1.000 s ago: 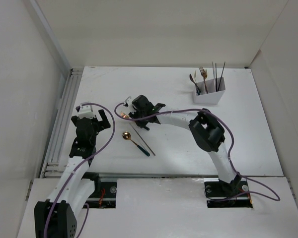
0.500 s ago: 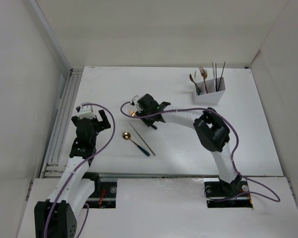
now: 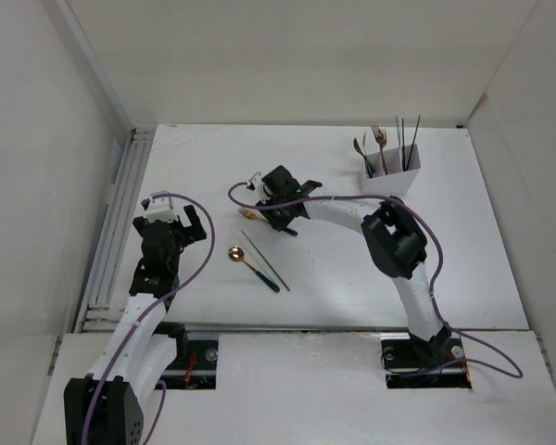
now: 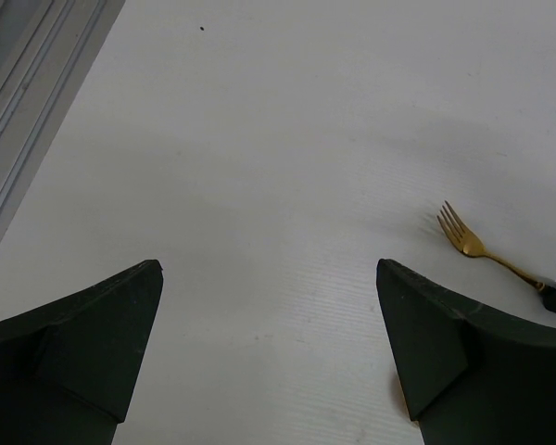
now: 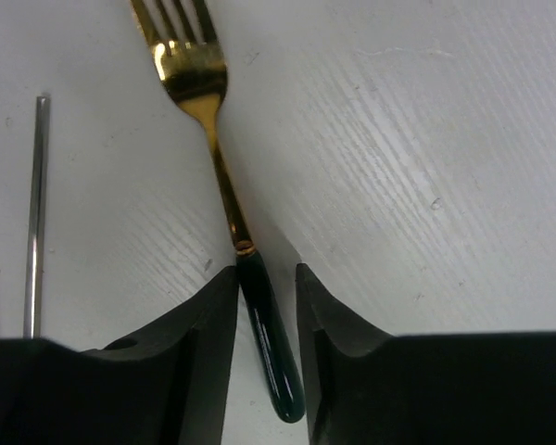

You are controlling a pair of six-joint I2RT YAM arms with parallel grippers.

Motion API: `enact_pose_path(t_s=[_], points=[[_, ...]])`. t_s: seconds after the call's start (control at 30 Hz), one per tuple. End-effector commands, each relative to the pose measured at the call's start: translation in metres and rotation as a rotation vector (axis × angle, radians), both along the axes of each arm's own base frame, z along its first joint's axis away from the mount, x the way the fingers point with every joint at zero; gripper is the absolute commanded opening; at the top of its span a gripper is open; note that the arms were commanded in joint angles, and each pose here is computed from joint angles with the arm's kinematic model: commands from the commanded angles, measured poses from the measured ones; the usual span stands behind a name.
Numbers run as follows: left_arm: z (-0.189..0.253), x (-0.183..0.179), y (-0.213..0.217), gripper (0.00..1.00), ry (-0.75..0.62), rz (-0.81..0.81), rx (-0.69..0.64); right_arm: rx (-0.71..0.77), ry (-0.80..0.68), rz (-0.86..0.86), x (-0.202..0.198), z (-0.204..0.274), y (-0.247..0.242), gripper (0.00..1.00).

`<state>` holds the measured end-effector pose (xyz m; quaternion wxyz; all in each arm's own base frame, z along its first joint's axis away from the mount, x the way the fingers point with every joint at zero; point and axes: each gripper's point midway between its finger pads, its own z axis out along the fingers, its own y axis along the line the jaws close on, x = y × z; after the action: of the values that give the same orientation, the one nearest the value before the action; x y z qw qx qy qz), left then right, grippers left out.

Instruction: Sort the eating utensils into containers

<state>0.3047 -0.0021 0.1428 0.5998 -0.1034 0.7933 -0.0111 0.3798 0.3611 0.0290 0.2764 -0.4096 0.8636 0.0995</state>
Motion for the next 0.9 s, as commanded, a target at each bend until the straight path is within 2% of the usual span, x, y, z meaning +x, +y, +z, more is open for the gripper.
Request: enact_pose_path(t_s=[0.0, 0.07, 0.1, 0.13, 0.27, 0.37, 0.4, 0.53, 0.7, 0.87], points=[[0.009, 0.002, 0.000, 1.00, -0.055, 0.003, -0.015, -0.052, 0.094, 0.083, -0.025, -0.017, -0.014, 0.34], [0.009, 0.002, 0.000, 1.00, -0.055, 0.003, -0.015, -0.054, 0.107, 0.088, -0.027, -0.022, -0.013, 0.20], [0.009, 0.002, 0.000, 1.00, -0.055, 0.003, -0.015, -0.054, 0.107, 0.088, -0.027, -0.022, -0.013, 0.01], [0.009, 0.002, 0.000, 1.00, -0.055, 0.003, -0.015, -0.050, 0.115, 0.092, -0.027, -0.025, -0.011, 0.00], [0.009, 0.002, 0.000, 1.00, -0.055, 0.003, -0.015, 0.059, 0.092, 0.080, -0.007, -0.005, -0.004, 0.00], [0.009, 0.002, 0.000, 1.00, -0.055, 0.003, -0.015, 0.193, 0.037, 0.040, 0.017, 0.031, -0.013, 0.00], [0.009, 0.002, 0.000, 1.00, -0.055, 0.003, -0.015, 0.251, -0.018, 0.028, 0.029, 0.057, -0.014, 0.00], [0.009, 0.002, 0.000, 1.00, -0.055, 0.003, -0.015, 0.328, -0.119, -0.022, 0.054, 0.101, -0.042, 0.00], [0.009, 0.002, 0.000, 1.00, -0.054, 0.000, -0.006, 0.426, -0.270, -0.130, 0.091, 0.159, -0.096, 0.00], [0.007, 0.004, 0.000, 1.00, -0.044, 0.000, -0.005, 0.357, -0.503, -0.341, 0.133, 0.207, -0.187, 0.00]])
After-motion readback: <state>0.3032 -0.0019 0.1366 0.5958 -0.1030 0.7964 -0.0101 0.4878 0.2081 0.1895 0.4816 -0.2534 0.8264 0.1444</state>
